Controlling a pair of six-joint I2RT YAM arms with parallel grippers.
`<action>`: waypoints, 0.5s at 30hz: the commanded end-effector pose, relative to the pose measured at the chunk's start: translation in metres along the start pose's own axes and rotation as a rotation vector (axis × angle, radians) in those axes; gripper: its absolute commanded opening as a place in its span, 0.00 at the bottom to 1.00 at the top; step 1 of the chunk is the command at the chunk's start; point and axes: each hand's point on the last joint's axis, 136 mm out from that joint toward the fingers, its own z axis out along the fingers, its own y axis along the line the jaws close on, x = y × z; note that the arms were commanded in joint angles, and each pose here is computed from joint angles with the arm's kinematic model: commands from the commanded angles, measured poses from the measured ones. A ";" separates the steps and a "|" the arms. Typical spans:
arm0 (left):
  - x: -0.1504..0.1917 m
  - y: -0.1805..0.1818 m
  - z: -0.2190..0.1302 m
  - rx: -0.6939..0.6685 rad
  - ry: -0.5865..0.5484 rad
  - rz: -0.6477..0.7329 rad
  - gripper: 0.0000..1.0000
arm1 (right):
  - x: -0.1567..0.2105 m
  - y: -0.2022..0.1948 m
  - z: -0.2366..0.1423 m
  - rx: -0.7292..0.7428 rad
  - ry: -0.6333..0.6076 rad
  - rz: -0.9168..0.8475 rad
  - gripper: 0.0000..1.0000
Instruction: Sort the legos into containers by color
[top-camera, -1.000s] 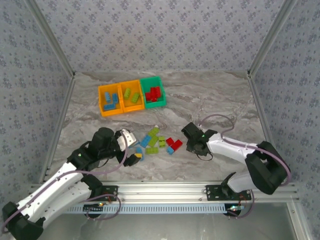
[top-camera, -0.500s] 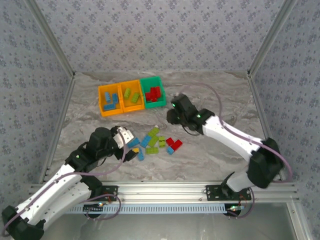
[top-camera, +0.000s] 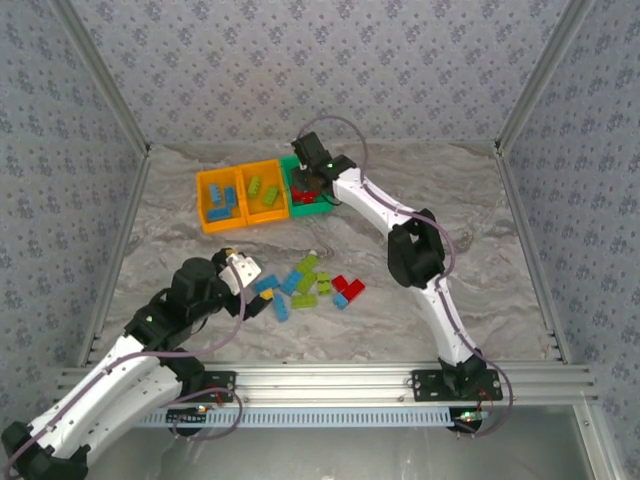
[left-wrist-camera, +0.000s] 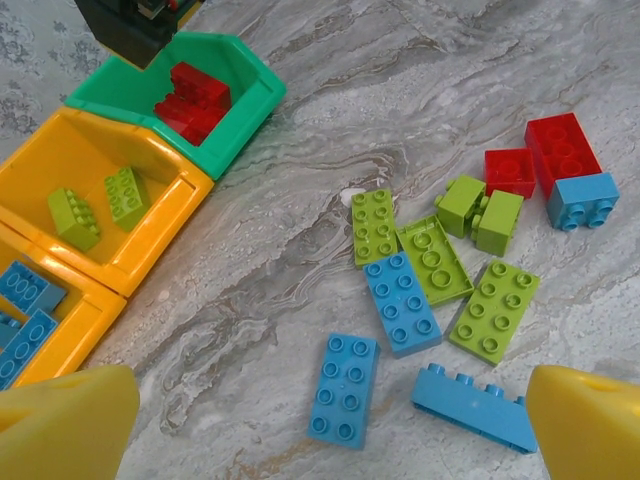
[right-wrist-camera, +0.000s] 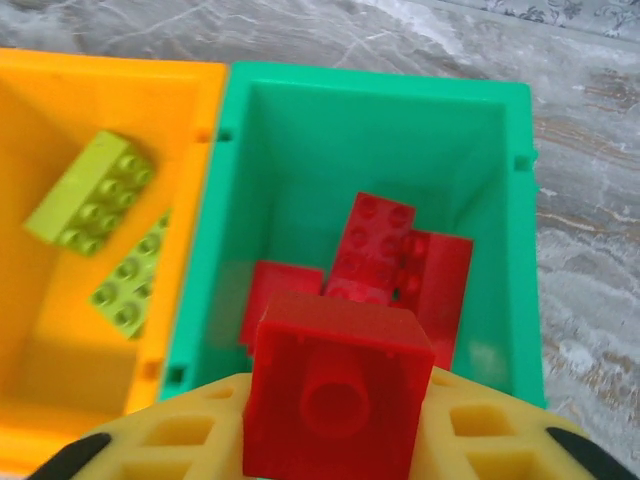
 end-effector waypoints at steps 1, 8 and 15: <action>-0.003 0.005 0.002 -0.023 -0.012 0.010 0.99 | -0.013 -0.002 -0.006 -0.024 0.007 -0.082 0.48; 0.000 0.007 0.005 -0.026 0.005 -0.003 0.99 | -0.022 -0.013 -0.016 -0.017 0.024 -0.070 0.53; -0.001 0.029 0.007 -0.099 0.040 -0.169 0.99 | -0.003 -0.026 -0.090 -0.009 0.068 -0.093 0.53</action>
